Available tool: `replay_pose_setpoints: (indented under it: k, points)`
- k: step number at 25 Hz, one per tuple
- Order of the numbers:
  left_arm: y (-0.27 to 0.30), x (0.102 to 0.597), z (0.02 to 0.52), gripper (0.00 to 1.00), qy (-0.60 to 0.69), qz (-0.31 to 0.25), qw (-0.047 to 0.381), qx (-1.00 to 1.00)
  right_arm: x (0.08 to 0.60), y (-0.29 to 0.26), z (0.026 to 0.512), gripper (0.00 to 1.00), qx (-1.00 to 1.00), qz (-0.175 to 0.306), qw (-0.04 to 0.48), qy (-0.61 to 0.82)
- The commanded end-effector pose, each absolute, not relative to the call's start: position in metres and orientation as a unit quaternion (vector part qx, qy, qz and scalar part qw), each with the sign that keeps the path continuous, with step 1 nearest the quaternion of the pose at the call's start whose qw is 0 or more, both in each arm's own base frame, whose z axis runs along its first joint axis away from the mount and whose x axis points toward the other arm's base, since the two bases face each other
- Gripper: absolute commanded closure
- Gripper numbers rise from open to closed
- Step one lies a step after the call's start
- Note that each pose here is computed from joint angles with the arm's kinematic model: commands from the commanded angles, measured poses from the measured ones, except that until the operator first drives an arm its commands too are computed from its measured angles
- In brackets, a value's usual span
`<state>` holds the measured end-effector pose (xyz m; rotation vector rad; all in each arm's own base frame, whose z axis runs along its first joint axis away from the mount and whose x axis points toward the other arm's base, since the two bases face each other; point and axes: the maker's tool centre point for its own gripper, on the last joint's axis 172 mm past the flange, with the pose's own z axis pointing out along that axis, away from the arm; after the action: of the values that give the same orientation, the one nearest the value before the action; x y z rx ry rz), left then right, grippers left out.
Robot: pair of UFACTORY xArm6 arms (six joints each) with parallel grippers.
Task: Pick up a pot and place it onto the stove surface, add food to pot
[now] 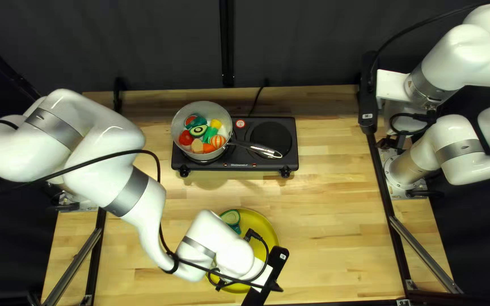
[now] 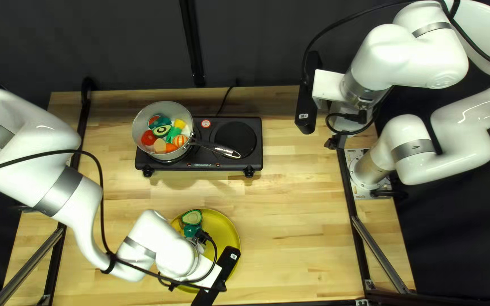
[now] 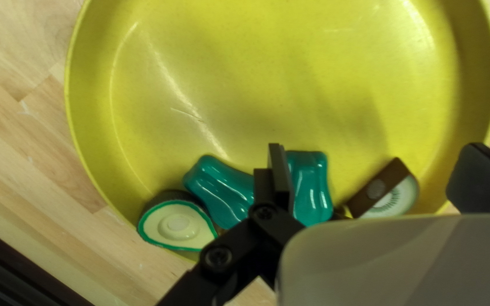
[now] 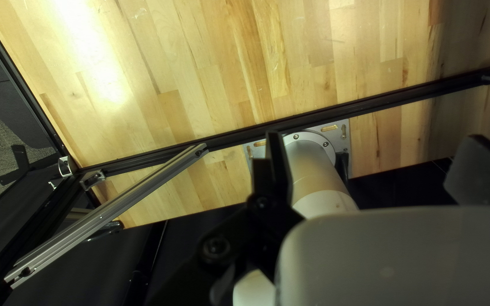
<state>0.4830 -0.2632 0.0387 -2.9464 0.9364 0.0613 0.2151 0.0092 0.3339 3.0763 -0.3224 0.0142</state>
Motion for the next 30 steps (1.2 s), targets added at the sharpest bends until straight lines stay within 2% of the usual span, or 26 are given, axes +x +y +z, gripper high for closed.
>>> replay_pose_setpoints:
  k: [1, 25, 27, 28, 29, 30]
  points:
    - [-0.255, 0.480, 0.029, 0.00, 0.309, 0.021, 0.027, -0.951, 0.215, 0.009, 0.334, 0.00, 0.994, 0.005, 0.024, -0.104]
    - [-0.227, 0.464, 0.013, 0.00, 0.328, 0.037, 0.040, -0.943, 0.215, 0.009, 0.334, 0.00, 0.994, 0.005, 0.024, -0.104]
    - [-0.226, 0.462, 0.012, 0.53, 0.327, 0.037, 0.040, -0.943, 0.215, 0.009, 0.334, 0.00, 0.994, 0.005, 0.024, -0.104]
    - [-0.226, 0.462, 0.011, 0.61, 0.327, 0.037, 0.040, -0.943, 0.215, 0.009, 0.334, 0.00, 0.994, 0.005, 0.024, -0.104]
    - [-0.226, 0.461, 0.011, 1.00, 0.327, 0.037, 0.040, -0.944, 0.215, 0.009, 0.334, 0.00, 0.994, 0.005, 0.024, -0.104]
    - [-0.226, 0.461, 0.011, 1.00, 0.327, 0.037, 0.040, -0.944, 0.215, 0.009, 0.334, 0.00, 0.994, 0.005, 0.024, -0.104]
